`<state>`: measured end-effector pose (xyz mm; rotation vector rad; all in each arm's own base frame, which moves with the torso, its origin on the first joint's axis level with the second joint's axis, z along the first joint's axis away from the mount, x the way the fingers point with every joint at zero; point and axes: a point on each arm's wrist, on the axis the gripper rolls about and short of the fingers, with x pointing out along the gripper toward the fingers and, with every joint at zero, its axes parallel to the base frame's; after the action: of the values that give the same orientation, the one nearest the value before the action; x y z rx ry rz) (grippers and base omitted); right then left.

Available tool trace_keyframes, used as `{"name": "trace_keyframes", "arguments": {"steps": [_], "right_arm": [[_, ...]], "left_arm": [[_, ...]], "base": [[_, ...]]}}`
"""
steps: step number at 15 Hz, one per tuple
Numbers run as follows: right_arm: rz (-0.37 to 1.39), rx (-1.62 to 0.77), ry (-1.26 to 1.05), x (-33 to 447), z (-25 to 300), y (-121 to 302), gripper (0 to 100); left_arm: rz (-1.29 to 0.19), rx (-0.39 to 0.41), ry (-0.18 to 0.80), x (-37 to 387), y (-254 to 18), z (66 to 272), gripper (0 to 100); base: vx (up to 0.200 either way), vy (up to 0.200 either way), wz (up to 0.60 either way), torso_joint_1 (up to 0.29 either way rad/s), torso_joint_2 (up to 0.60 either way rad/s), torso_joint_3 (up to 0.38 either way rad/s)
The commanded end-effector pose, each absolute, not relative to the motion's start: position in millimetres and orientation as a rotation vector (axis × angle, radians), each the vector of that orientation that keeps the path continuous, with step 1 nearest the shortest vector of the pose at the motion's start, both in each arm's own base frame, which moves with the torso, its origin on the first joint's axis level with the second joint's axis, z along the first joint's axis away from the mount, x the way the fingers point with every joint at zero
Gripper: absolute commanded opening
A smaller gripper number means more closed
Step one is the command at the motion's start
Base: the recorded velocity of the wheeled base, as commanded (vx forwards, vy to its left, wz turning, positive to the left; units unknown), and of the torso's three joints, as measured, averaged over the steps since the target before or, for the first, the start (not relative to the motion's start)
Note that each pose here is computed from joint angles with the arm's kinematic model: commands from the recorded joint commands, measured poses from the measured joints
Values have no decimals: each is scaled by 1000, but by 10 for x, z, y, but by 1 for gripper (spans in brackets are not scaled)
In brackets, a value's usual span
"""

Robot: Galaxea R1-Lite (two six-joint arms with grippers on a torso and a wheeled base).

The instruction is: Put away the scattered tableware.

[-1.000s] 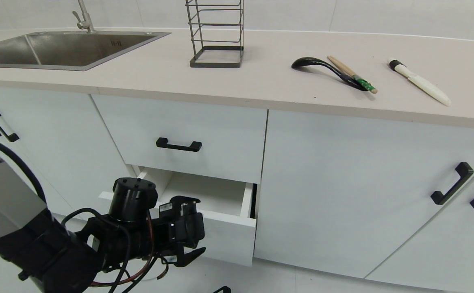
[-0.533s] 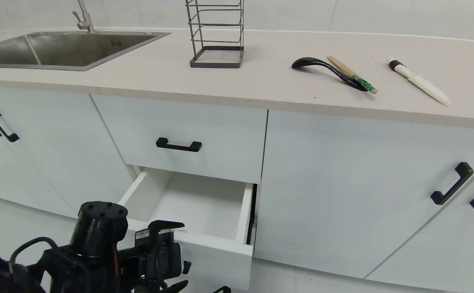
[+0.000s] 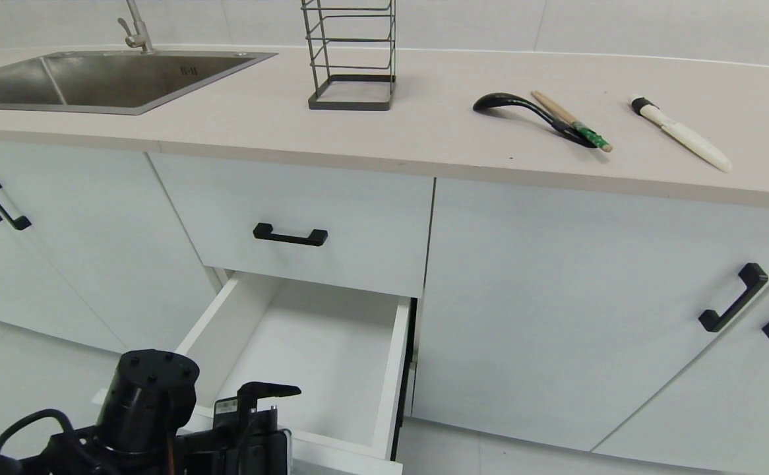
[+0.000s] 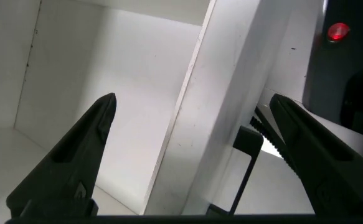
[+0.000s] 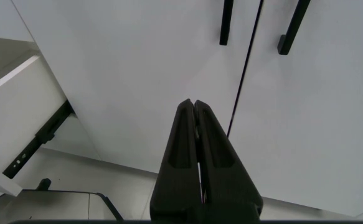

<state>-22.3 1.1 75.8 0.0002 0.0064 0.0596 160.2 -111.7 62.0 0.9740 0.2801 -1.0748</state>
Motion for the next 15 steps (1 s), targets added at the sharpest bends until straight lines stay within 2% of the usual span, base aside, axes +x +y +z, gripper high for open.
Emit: {"name": "trace_keyframes", "arguments": {"steps": [1, 3, 5, 7, 9, 10, 11, 12, 13, 14, 15], "right_arm": [[61, 0, 8, -221, 758, 11, 0], [61, 0, 8, -221, 758, 11, 0], [60, 0, 8, -221, 758, 11, 0], [61, 0, 11, -219, 759, 11, 0], [60, 2, 8, -221, 758, 11, 0], [57, 3, 6, -223, 758, 11, 0], [57, 6, 6, -223, 758, 11, 0], [57, 5, 5, -223, 760, 11, 0], [58, 3, 6, -223, 758, 12, 0], [58, 3, 6, -223, 758, 12, 0], [58, 3, 6, -223, 758, 12, 0]], "left_arm": [[-1071, 974, 255, 1556, -1092, 667, 100], [-1076, 968, 215, 1481, -1060, 735, 100], [-1075, 953, 119, 1358, -1034, 886, 100], [-1043, 881, 35, 1261, -1001, 1072, 100], [-1003, 824, -3, 1234, -976, 1195, 100], [-931, 762, -20, 1288, -1000, 1346, 100], [-879, 733, -30, 1337, -1025, 1438, 100], [-789, 622, -54, 1463, -1100, 1690, 100], [-762, 540, -57, 1542, -1134, 1855, 100], [-761, 523, -54, 1558, -1142, 1891, 100], [-751, 464, -38, 1583, -1125, 1959, 100]], "base": [[0, 0, 0, 0, 0, 0], [0, 0, 0, 0, 0, 0], [0, 0, 0, 0, 0, 0], [0, 0, 0, 0, 0, 0], [0, 0, 0, 0, 0, 0], [0, 0, 0, 0, 0, 0], [0, 0, 0, 0, 0, 0], [0, 0, 0, 0, 0, 0], [0, 0, 0, 0, 0, 0], [0, 0, 0, 0, 0, 0], [0, 0, 0, 0, 0, 0]]}}
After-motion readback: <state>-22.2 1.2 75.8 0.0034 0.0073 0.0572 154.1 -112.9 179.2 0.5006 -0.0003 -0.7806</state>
